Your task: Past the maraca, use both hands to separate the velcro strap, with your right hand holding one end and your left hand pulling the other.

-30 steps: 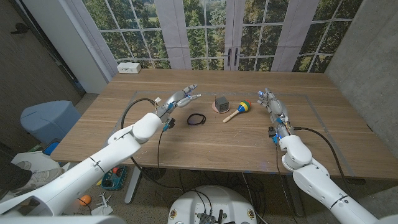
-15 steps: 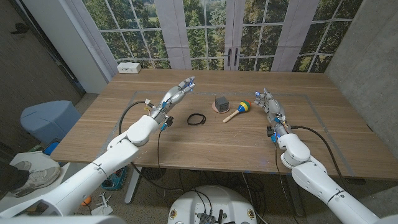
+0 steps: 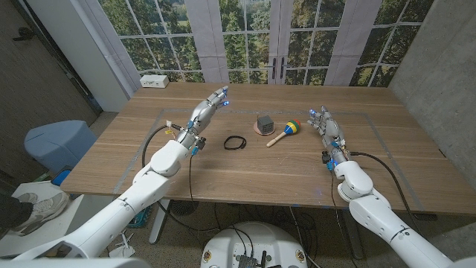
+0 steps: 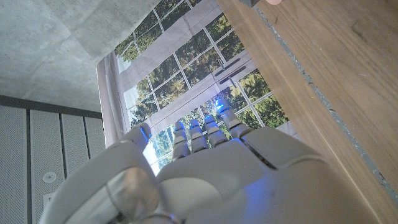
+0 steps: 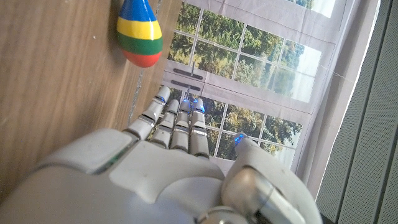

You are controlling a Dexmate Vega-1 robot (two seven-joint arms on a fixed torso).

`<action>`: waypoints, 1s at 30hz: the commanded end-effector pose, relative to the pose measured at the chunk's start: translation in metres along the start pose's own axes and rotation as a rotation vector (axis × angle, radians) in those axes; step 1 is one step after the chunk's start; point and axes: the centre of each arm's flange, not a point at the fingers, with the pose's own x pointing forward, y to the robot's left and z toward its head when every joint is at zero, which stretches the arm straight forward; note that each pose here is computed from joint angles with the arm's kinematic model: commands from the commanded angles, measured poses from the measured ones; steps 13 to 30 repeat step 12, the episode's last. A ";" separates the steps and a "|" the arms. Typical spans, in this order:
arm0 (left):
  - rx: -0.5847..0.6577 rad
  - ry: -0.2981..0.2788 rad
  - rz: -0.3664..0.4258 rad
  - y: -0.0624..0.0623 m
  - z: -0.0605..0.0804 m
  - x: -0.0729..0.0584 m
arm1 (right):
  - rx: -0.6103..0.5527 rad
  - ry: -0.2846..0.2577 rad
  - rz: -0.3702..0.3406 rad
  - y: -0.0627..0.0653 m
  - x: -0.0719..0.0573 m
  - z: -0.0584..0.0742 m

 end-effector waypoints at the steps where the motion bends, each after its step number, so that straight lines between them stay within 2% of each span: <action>1: -0.171 -0.037 0.078 0.007 -0.010 -0.002 | 0.012 -0.032 -0.066 -0.023 -0.001 0.001; 4: -0.269 -0.029 0.186 0.013 -0.024 -0.011 | 0.012 -0.026 -0.073 -0.026 0.000 0.000; 5: -0.270 -0.029 0.187 0.013 -0.024 -0.011 | 0.012 -0.026 -0.073 -0.026 0.000 0.000; 7: -0.299 -0.011 0.268 0.018 -0.036 -0.020 | 0.012 -0.027 -0.081 -0.027 -0.001 -0.003; 9: -0.296 0.005 0.297 0.021 -0.042 -0.025 | 0.012 -0.029 -0.083 -0.027 -0.001 -0.004; 12: -0.295 0.027 0.313 0.023 -0.047 -0.031 | 0.009 -0.036 -0.084 -0.025 -0.002 -0.005; 30: -0.295 0.027 0.313 0.023 -0.047 -0.031 | 0.009 -0.036 -0.084 -0.025 -0.002 -0.005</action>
